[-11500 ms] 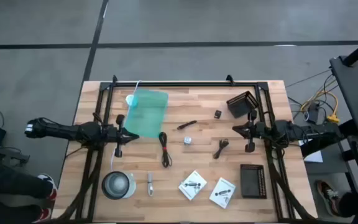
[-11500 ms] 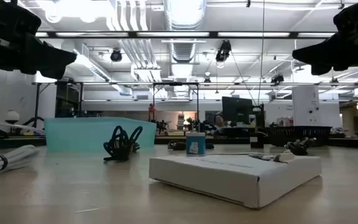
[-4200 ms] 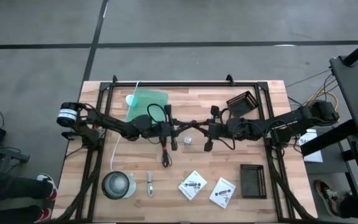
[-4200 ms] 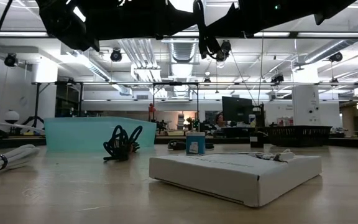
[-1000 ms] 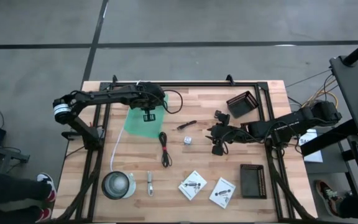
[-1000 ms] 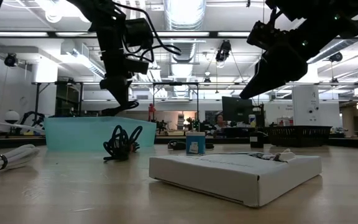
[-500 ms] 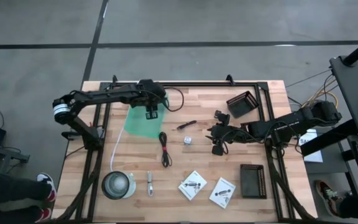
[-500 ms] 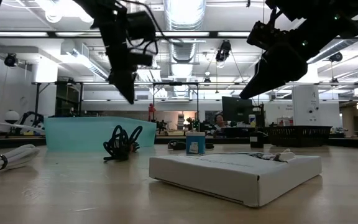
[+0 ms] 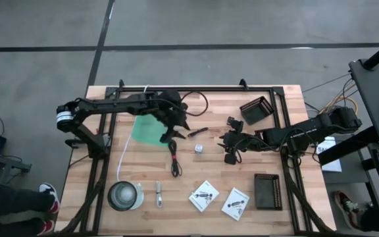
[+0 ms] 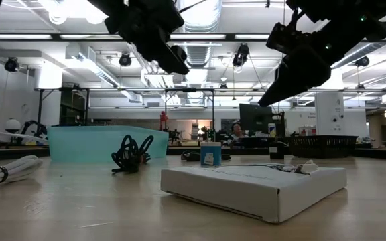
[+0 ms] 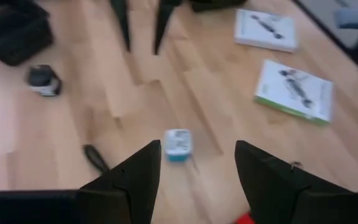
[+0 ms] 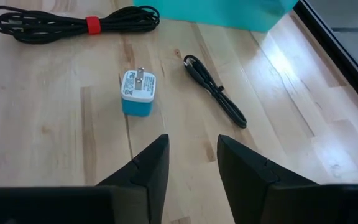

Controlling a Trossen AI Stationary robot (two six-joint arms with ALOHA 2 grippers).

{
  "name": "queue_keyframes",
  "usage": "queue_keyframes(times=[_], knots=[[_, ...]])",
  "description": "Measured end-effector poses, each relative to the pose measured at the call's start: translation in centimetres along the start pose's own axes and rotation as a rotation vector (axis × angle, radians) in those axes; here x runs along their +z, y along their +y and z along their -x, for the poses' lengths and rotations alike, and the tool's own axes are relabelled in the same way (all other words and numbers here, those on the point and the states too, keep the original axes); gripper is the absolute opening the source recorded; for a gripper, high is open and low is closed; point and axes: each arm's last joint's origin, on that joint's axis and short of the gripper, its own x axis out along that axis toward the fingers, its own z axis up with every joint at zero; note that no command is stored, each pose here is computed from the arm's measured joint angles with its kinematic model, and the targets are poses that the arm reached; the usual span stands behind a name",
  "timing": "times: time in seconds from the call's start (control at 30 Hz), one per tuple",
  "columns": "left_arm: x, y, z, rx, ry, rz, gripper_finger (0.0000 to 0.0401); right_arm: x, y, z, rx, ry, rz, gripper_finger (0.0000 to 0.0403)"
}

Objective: Pick and place items into bin
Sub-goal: Put the small black charger cable into the green bin

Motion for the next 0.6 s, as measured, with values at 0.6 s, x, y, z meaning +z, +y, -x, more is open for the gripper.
queue_keyframes(times=[0.6], knots=[[-3.6, 1.6, -6.2, 0.160, 0.204, 0.144, 0.0189, -0.6, 0.0, -0.1, -0.002, 0.021, -0.013, 0.0126]])
